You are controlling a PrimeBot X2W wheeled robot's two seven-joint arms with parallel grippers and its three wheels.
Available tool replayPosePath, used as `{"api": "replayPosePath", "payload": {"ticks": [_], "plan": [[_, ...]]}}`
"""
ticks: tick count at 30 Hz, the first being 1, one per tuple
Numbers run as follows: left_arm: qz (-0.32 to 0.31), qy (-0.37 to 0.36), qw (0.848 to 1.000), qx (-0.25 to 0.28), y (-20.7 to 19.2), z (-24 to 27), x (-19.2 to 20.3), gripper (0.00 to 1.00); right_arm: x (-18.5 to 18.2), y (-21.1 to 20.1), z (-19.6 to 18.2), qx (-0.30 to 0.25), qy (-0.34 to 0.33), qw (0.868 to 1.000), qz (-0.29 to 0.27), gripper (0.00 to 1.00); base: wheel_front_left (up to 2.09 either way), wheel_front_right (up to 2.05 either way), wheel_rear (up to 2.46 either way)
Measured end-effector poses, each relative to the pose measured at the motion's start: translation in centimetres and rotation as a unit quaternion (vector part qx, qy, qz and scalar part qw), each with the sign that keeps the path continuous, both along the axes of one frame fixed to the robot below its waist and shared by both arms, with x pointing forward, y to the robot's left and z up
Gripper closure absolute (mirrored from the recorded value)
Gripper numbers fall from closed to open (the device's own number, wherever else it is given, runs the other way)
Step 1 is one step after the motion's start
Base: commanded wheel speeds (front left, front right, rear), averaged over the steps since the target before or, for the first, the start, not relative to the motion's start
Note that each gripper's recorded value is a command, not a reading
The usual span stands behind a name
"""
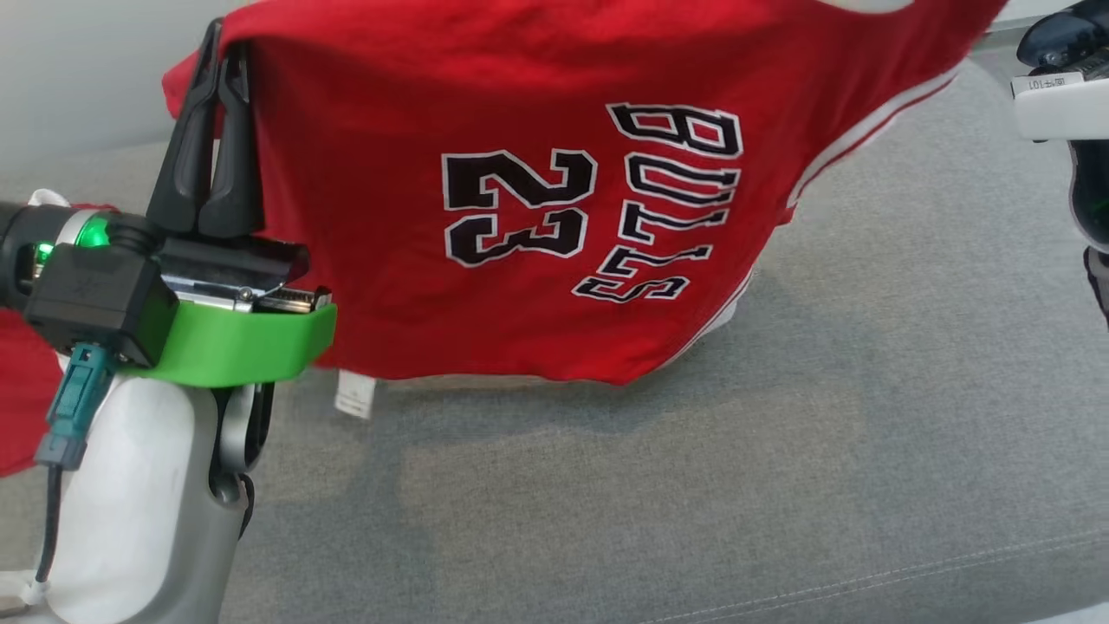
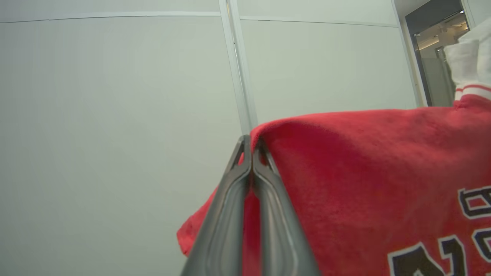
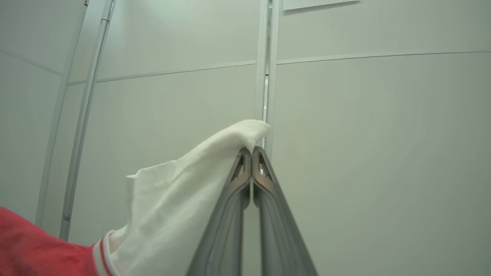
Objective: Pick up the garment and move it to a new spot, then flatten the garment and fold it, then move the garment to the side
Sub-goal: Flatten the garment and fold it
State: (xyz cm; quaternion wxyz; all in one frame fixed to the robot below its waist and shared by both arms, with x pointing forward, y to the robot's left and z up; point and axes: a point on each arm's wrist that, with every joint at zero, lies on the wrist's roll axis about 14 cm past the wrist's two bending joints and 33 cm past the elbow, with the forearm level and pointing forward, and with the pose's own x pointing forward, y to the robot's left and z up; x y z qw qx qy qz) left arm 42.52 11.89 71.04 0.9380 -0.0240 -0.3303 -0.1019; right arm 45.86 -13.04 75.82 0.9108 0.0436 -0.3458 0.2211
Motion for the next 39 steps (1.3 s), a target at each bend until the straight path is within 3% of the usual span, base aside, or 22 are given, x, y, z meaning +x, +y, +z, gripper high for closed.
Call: {"api": "replayPosePath", "payload": {"ticks": [4, 7, 13, 15, 17, 20, 23, 27, 29, 31, 32, 36, 39], "plan": [[-0.026, 0.033, 0.999, -0.002, -1.5, -1.3, 0.1, 1.00, -1.5, 0.2, -1.1, 0.001, 0.017, 1.000, 0.011, 1.00, 0.00, 0.00, 0.00], [-0.048, 0.088, 0.995, 0.006, -2.8, -3.5, 1.1, 1.00, -1.0, 1.3, -3.5, 0.003, 0.074, 0.997, 0.031, 1.00, 0.00, 0.00, 0.00], [-0.061, 0.223, 0.968, 0.095, -3.9, -9.3, 5.5, 1.00, 3.6, 2.0, -9.6, -0.027, 0.218, 0.975, 0.016, 1.00, 0.00, 0.00, 0.00], [-0.035, 0.210, 0.970, 0.118, -2.9, -7.6, 7.4, 1.00, 5.6, 0.6, -7.7, -0.048, 0.202, 0.978, -0.026, 1.00, 0.00, 0.00, 0.00], [-0.005, 0.145, 0.984, 0.104, -1.8, -2.3, 8.7, 1.00, 6.4, -1.4, -1.4, -0.018, 0.119, 0.990, -0.071, 1.00, 0.00, 0.00, 0.00], [0.001, 0.015, 0.998, 0.067, -1.9, 7.2, 7.5, 1.00, 4.4, -2.0, 8.3, 0.036, -0.022, 0.996, -0.075, 1.00, 0.00, 0.00, 0.00], [-0.001, -0.026, 0.998, 0.065, -2.1, 9.7, 6.2, 1.00, 3.7, 0.0, 9.6, 0.035, -0.040, 0.998, -0.042, 1.00, 0.00, 0.00, 0.00], [-0.004, 0.048, 0.994, 0.097, -1.5, 3.3, 6.9, 1.00, 5.2, 2.9, 1.5, 0.023, 0.065, 0.998, 0.004, 1.00, 0.00, 0.00, 0.00], [-0.011, 0.134, 0.985, 0.109, -1.4, -3.6, 7.1, 1.00, 5.7, 3.1, -5.5, 0.026, 0.153, 0.988, 0.012, 1.00, 0.00, 0.00, 0.00], [-0.025, 0.230, 0.965, 0.119, -1.7, -11.4, 6.0, 1.00, 5.2, 2.2, -13.5, 0.027, 0.250, 0.968, 0.001, 1.00, 0.00, 0.00, 0.00], [-0.025, 0.230, 0.965, 0.119, -1.7, -11.4, 6.0, 1.00, 5.2, 2.2, -13.5, 0.027, 0.250, 0.968, 0.001, 1.00, 0.00, 0.00, 0.00], [-0.047, 0.380, 0.916, 0.123, -2.2, -23.2, 1.5, 1.00, 1.6, -0.8, -25.9, 0.055, 0.400, 0.914, -0.036, 1.00, 0.00, 0.00, 0.00], [-0.050, 0.431, 0.893, 0.118, -2.1, -27.6, -1.3, 1.00, -1.1, -0.6, -30.6, 0.086, 0.459, 0.883, -0.041, 1.00, 0.00, 0.00, 0.00]]}}
